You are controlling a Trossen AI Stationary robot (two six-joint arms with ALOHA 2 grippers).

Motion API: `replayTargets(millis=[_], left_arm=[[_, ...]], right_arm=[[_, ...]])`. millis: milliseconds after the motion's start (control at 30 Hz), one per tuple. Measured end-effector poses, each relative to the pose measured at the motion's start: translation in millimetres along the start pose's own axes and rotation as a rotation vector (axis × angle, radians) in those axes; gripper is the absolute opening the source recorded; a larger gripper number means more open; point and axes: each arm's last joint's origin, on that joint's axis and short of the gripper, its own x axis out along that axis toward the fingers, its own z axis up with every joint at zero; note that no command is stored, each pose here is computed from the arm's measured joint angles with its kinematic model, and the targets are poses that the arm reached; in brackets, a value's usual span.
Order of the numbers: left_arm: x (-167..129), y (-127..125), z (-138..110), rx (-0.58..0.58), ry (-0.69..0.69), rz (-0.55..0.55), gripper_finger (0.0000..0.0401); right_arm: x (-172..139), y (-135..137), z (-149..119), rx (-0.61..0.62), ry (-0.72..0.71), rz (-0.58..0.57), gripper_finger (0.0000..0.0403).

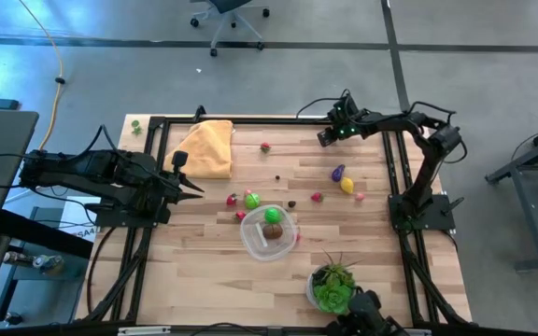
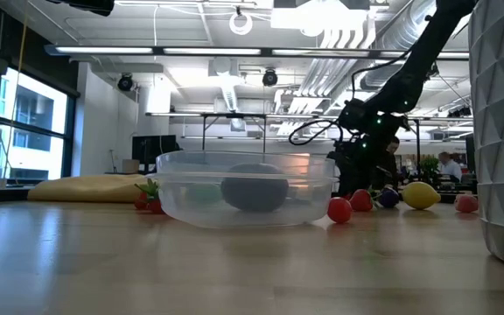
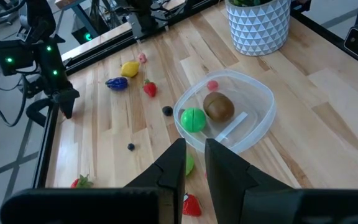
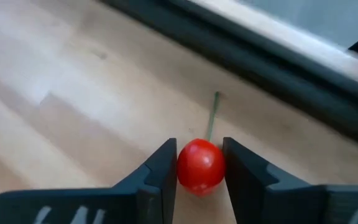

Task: Pick and placing Produce into tupperware
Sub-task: Put the red cherry into the transparent bin

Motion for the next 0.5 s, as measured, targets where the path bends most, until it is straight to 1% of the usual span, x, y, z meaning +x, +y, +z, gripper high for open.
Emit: replayTargets(millis=[67, 267, 500], left_arm=[[0.0, 0.0, 0.0, 0.000, 0.000, 0.000, 0.0051], [0.1, 0.0, 0.0, 0.000, 0.000, 0.000, 0.0051], [0.1, 0.0, 0.0, 0.000, 0.000, 0.000, 0.0051]], right_arm=[[-5.5, 1.8, -1.5, 0.002, 0.020, 0.019, 0.0094], [-35.7, 7.4, 4.1, -0.012, -0.002, 0.054, 0.0093], [-89.4, 24.0, 7.0, -0.035, -0.056, 0.155, 0.0093]])
